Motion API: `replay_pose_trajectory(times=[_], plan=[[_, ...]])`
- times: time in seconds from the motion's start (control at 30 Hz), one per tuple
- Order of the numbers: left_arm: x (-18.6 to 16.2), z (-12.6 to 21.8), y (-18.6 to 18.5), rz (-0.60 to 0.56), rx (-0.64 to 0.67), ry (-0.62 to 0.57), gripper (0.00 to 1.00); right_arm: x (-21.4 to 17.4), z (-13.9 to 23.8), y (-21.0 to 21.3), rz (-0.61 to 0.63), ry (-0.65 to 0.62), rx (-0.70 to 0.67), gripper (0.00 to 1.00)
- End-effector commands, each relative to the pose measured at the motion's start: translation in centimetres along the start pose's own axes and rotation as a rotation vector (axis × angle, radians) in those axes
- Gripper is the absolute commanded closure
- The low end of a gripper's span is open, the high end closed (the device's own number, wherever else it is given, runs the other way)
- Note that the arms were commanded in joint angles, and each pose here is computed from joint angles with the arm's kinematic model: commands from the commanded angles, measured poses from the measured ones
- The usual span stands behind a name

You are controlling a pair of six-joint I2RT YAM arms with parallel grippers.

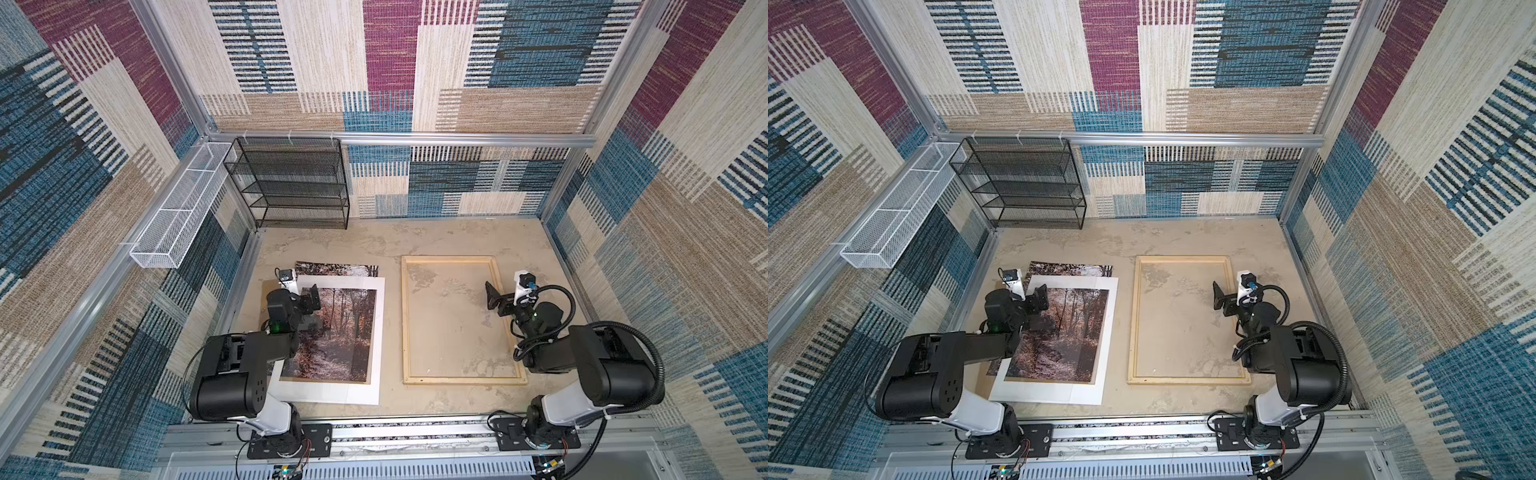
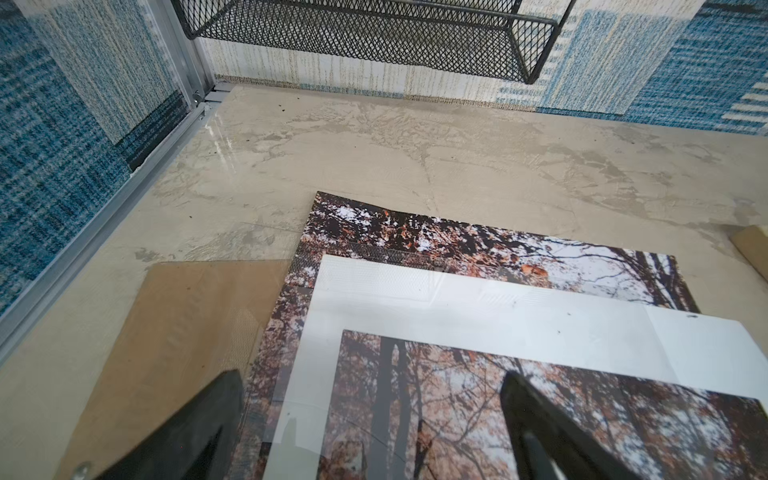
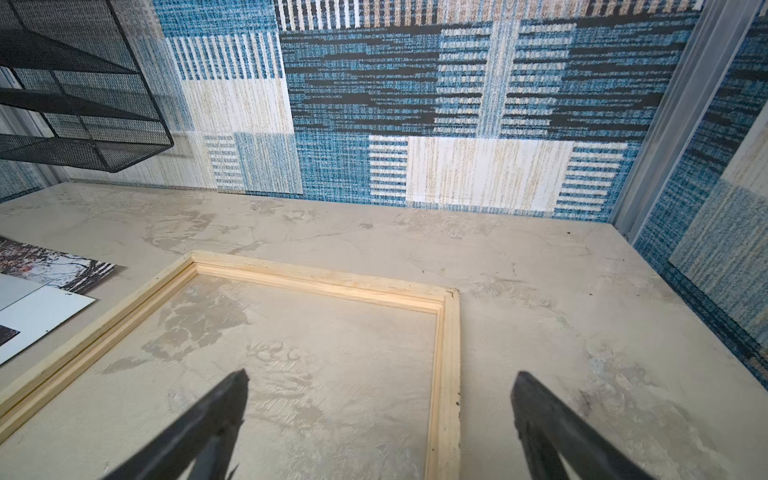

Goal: Put the photo into the frame

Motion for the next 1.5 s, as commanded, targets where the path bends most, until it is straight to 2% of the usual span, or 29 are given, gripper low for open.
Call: replay_pose_trajectory(times=[0.0, 0.87, 0.9, 0.97, 1.0, 1.13, 1.23, 1.37, 1.47], plan=[[0.4, -0.1, -0.1, -0.014, -0.004, -0.016, 0.01, 0.8, 0.1, 0.0, 0.013, -0.040, 0.000, 0.00], [0.4, 0.0, 0.0, -0.014, -0.003, -0.018, 0.01, 0.8, 0.1, 0.0, 0.012, -0.038, 0.000, 0.00], [0.5, 0.0, -0.1, -0.017, -0.009, -0.020, 0.01, 0.8, 0.0, -0.2, 0.003, -0.037, -0.022, 0.00], [0.9, 0.1, -1.3, -0.060, -0.108, -0.008, 0.01, 1.1, -0.1, -1.7, -0.044, -0.032, -0.143, 0.00], [1.4, 0.0, -1.7, -0.068, -0.124, 0.003, 0.01, 1.3, 0.0, -1.9, -0.052, -0.034, -0.153, 0.00], [3.8, 0.0, -0.4, 0.014, 0.025, 0.247, 0.01, 3.4, -1.6, -2.9, -0.077, 0.025, -0.204, 0.00], [5.8, 1.5, -0.6, 0.094, 0.035, 0.244, 0.01, 6.4, -1.9, -3.3, -0.165, 0.004, -0.222, 0.00], [7.7, 3.7, -1.3, 0.258, 0.010, 0.184, 0.01, 10.0, -3.1, -0.7, -0.269, 0.004, -0.095, 0.00], [8.1, 5.1, -2.0, 0.331, 0.000, 0.150, 0.01, 11.9, -4.8, 3.5, -0.275, 0.063, 0.034, 0.00]])
Point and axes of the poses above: each gripper's point midway between its finger pads, its own z axis back along the fingers, its own y axis along the line the jaws close on, x = y × z, the point moved 5 cm from there along z, back along the fingers
